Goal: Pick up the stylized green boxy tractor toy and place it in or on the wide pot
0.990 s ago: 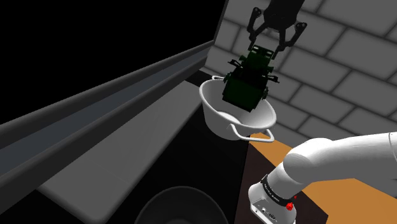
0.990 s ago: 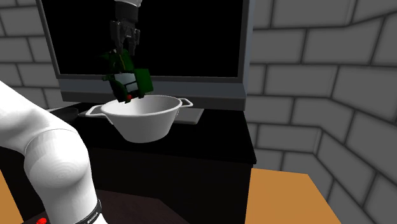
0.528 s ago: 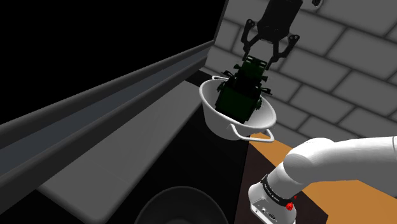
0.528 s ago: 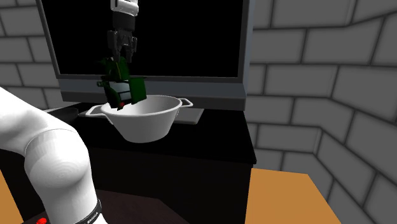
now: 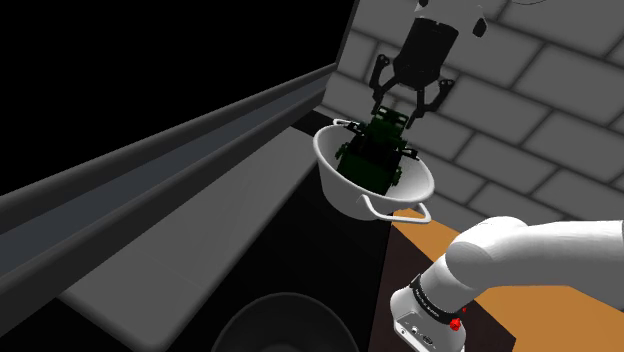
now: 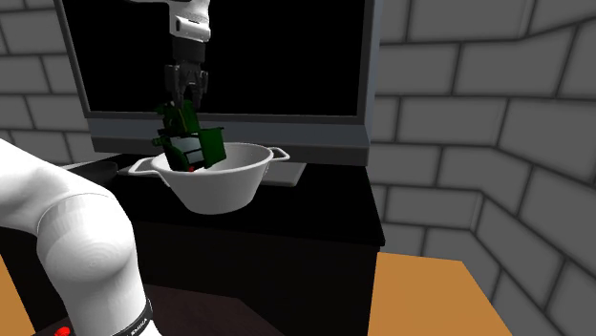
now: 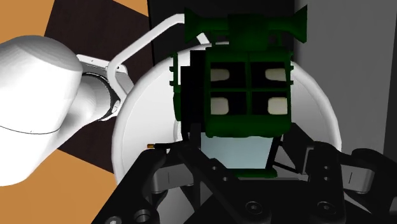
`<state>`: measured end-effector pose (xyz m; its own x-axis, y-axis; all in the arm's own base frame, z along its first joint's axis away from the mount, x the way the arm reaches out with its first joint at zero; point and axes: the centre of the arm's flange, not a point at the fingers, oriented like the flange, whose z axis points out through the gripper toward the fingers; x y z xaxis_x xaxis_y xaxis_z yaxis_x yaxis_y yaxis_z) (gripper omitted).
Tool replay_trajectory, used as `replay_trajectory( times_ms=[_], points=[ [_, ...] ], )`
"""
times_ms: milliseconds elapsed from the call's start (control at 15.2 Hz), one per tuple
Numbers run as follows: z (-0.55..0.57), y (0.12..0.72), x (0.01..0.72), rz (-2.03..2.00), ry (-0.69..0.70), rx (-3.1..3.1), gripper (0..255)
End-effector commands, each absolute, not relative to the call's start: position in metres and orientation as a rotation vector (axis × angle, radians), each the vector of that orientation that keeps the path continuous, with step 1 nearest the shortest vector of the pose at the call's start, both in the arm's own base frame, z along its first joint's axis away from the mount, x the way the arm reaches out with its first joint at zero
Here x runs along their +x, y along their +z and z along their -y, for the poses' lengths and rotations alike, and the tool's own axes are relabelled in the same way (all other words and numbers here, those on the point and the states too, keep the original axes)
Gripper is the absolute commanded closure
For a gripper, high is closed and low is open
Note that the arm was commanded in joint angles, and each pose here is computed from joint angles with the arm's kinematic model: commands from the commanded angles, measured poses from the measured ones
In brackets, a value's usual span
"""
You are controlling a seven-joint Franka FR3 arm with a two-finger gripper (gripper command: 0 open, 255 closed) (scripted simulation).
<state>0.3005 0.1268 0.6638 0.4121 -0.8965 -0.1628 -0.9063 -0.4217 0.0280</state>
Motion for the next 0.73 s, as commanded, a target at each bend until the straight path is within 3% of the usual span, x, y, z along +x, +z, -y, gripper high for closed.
replay_trajectory(
  times_ms=[0,660],
  points=[
    [-0.128,0.651,0.300,-1.651,0.239,-2.588,255],
    [-0.128,0.630,0.300,-1.651,0.239,-2.588,255]
  ],
)
